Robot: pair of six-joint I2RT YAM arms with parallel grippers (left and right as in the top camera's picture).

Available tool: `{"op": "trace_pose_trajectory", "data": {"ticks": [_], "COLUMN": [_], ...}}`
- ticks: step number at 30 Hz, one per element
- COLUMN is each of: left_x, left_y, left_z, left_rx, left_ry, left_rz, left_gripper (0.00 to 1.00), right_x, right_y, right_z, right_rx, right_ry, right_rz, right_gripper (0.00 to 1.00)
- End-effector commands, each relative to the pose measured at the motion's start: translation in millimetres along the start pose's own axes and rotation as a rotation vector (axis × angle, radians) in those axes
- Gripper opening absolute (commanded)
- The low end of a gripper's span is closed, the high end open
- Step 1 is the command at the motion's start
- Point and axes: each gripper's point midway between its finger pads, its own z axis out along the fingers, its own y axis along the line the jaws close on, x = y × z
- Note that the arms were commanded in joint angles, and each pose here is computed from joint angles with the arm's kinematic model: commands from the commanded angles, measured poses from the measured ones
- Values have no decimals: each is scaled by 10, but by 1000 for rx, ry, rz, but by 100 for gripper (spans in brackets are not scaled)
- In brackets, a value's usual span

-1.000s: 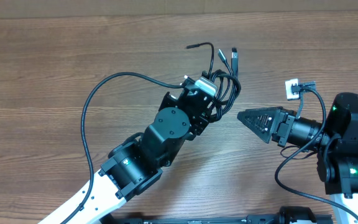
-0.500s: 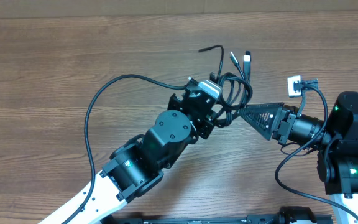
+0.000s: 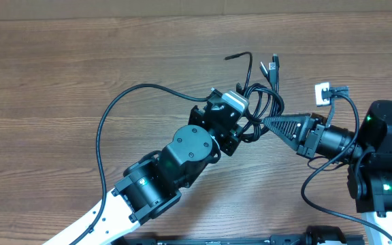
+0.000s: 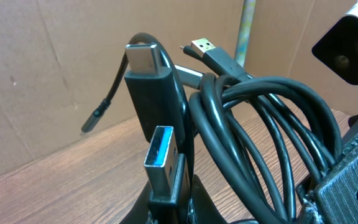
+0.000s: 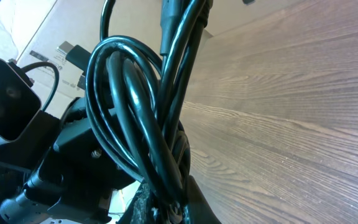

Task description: Untangle cables

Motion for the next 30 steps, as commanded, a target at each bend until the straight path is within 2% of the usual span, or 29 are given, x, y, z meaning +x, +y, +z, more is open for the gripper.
{"op": "trace_pose_trajectory", "data": {"ticks": [1,5,9,14,30], "left_x": [-134,-141,-154,-201,-242], "left_y": [-4,195,331,329,521], "left_z": [-49,-61,-84,-85,-121], "left_rx": [0,-114,-192,-187,-296], "left_ry": [-42,-53,-72,-95,-141], "left_rz": [-27,-111,-199,-244,-326], "left_gripper": [4,4,4,4,4], "right_x": [1,34,116,205,248], "right_y": [71,130,271,424,473], "right_z": [-12,-14,-30,-65,-83], "right_rx": [-8,-43,-129,-226,-260], "right_ry": [5,25,66,106,126], "right_rz": [-11,-20,-111,-175,-165], "right_gripper": [4,4,4,4,4]}}
